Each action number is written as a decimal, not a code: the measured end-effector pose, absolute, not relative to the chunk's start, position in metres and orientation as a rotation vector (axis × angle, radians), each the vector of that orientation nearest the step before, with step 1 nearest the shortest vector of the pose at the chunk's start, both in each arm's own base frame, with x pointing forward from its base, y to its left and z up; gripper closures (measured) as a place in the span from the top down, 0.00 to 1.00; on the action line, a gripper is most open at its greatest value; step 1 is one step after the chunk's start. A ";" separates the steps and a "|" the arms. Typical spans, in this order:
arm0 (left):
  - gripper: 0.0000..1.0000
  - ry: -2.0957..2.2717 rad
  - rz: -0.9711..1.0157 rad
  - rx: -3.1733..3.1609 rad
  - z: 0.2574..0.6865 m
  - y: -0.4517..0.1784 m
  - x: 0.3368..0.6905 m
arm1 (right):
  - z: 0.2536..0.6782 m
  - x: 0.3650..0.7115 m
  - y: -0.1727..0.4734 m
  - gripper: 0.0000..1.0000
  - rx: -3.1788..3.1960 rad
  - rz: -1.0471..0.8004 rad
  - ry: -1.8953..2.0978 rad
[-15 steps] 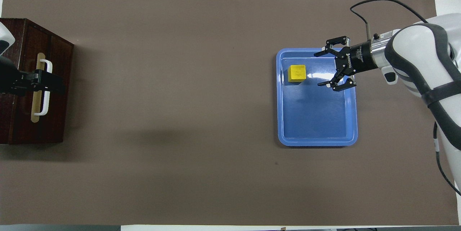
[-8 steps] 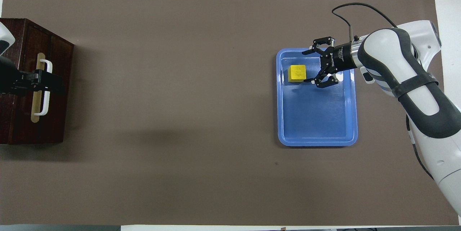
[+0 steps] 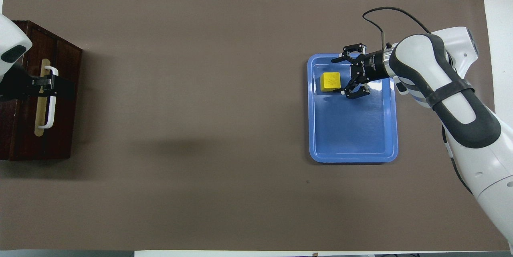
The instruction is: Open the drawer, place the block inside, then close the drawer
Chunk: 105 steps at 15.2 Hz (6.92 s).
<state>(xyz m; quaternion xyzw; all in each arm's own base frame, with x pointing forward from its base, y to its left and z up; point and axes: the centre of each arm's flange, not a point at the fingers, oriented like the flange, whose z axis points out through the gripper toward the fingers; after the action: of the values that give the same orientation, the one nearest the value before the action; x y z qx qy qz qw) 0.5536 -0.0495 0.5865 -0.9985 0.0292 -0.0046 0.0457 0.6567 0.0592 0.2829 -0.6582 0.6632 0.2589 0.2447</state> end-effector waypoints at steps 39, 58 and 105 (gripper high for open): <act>1.00 0.300 -0.012 -2.622 0.373 -0.080 0.593 | 0.473 0.645 0.098 0.55 -1.927 0.717 1.700; 1.00 0.205 -0.017 -2.863 0.476 -0.171 0.592 | 0.491 0.638 0.098 0.55 -1.937 0.698 1.705; 0.85 -2.246 -0.015 -2.302 0.540 -0.351 0.538 | 0.498 0.594 0.362 0.55 -1.739 0.706 1.788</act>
<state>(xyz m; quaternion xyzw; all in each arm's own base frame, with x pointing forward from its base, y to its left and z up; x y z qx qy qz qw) 0.5377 -0.3508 0.5398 -0.7152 -0.6979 -0.0045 -0.0373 0.5939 0.3617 0.4980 -0.6456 0.6640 0.2620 0.2714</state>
